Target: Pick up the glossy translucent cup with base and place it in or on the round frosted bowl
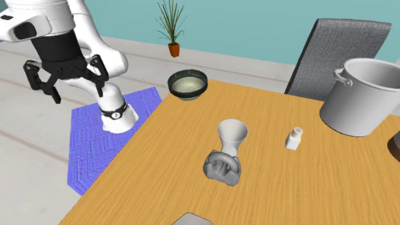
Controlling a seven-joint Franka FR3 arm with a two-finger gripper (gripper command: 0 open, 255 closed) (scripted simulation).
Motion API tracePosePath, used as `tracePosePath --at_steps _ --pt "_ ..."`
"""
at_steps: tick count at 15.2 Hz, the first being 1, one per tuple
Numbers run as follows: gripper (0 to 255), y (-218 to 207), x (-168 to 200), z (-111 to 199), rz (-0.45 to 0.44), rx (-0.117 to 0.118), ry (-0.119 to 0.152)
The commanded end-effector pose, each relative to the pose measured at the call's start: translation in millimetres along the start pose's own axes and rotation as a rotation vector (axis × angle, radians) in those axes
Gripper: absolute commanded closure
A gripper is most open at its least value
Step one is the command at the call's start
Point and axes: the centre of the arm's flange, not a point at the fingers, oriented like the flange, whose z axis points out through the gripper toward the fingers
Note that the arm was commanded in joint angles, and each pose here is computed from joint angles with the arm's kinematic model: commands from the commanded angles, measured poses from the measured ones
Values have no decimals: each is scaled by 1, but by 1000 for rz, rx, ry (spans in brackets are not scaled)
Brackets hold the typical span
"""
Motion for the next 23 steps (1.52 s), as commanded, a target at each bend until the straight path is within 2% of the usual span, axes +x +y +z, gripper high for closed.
tracePosePath --at_steps 1,23 --pt "0 0 0 0 0 0 0" --pt "0 -293 69 61 98 -107 -27"
